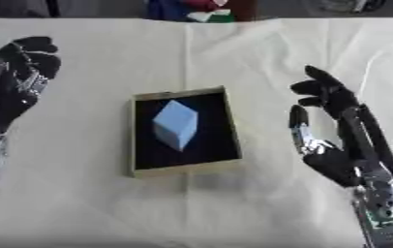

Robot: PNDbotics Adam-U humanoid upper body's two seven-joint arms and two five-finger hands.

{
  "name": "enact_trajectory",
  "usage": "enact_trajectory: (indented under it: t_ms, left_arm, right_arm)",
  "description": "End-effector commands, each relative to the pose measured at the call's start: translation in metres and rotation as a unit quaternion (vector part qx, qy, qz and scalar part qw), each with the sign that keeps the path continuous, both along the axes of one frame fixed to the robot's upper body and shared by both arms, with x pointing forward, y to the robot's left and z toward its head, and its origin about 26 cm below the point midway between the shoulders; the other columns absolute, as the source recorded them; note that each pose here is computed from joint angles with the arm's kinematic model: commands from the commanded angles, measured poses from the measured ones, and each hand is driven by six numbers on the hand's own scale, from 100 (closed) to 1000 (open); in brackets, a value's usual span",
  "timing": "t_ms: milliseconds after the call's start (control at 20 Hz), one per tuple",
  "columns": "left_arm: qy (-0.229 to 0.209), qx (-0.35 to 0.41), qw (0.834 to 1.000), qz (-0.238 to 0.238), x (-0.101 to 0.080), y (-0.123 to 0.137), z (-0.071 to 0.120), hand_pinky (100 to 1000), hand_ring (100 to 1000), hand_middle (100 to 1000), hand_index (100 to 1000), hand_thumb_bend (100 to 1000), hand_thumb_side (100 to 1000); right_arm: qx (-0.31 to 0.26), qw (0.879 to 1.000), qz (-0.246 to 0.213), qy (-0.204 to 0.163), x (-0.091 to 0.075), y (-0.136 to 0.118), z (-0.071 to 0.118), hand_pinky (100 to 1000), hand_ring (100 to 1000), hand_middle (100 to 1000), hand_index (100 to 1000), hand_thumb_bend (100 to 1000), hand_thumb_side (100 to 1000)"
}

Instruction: Pick up objects on the table and place them in the box.

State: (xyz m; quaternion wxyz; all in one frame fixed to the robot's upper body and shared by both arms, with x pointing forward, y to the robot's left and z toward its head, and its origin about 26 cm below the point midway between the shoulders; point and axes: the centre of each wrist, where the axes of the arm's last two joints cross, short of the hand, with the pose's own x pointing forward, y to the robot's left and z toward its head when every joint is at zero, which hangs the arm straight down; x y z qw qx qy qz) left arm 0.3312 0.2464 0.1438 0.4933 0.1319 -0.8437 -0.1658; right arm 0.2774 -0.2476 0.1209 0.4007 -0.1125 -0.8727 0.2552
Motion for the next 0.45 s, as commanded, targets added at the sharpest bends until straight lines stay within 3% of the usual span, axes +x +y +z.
enact_trajectory:
  t_ms: [50, 450]
  left_arm:
    - [-0.010, -0.001, 1.000, 0.001, 0.0000, -0.0003, 0.0036, 698, 706, 690, 803, 551, 658]
    - [-0.007, -0.002, 1.000, 0.000, -0.0002, -0.0006, 0.0013, 698, 706, 690, 803, 551, 654]
  right_arm:
    - [0.003, 1.000, 0.001, -0.009, 0.0002, -0.0011, 0.0053, 735, 800, 721, 951, 100, 558]
    - [0.008, 1.000, 0.001, -0.007, 0.0000, -0.0016, 0.0047, 735, 800, 720, 951, 100, 558]
